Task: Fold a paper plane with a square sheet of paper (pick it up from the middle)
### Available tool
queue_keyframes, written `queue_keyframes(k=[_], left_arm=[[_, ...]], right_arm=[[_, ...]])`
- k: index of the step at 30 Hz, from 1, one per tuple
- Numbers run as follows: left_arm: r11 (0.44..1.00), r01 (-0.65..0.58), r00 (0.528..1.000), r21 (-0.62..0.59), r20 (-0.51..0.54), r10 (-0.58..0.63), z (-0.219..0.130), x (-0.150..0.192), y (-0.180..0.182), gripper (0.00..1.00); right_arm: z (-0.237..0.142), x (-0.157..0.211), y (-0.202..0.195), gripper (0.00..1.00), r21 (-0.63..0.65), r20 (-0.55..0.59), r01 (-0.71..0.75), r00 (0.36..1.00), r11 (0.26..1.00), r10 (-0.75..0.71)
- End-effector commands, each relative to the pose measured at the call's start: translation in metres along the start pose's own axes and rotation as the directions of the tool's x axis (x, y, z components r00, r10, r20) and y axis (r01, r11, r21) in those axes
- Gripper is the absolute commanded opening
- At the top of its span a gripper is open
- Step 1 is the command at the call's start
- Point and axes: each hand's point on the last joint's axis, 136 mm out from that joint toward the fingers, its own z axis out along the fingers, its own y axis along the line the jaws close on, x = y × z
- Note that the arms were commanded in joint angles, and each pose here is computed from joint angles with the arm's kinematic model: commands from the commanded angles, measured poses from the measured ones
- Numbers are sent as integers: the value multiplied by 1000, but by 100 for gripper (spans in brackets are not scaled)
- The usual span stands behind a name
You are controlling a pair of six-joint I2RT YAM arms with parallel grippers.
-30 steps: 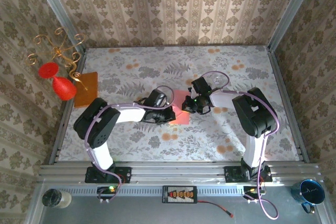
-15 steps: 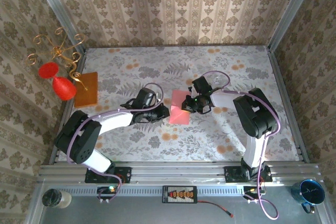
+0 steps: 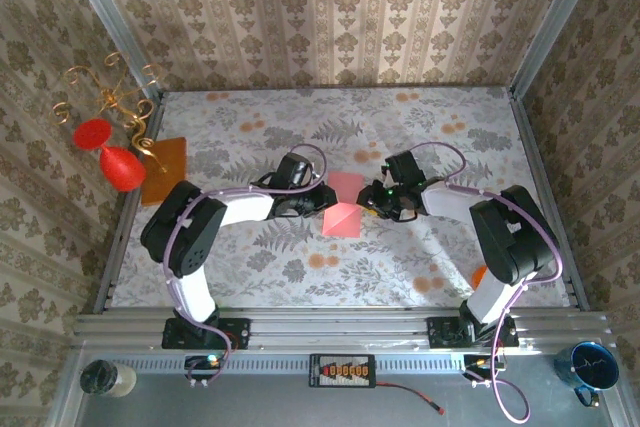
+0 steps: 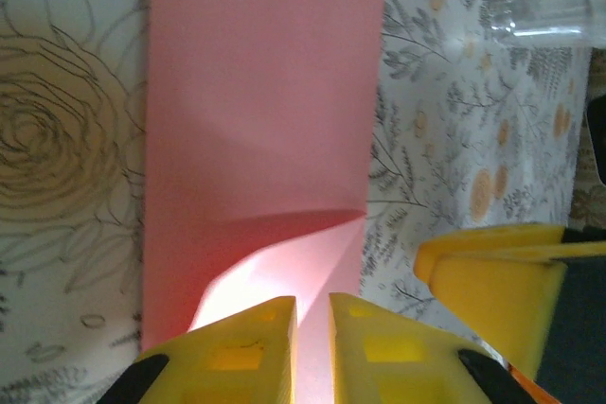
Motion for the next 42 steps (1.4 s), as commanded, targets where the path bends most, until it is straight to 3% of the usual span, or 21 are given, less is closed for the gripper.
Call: queue_keyframes(k=[1, 19, 42], left_arm=[[999, 38, 999, -8, 16, -38, 4, -13, 5, 16], [977, 149, 988, -154, -21, -155, 15, 6, 51, 15], [978, 155, 986, -142, -32, -161, 17, 8, 49, 15]], right_arm=[[5, -3, 2, 33, -18, 11, -40, 999, 999, 40], [18, -5, -5, 31, -21, -12, -88, 996, 996, 88], [29, 2, 4, 22, -90, -58, -100, 994, 991, 95]])
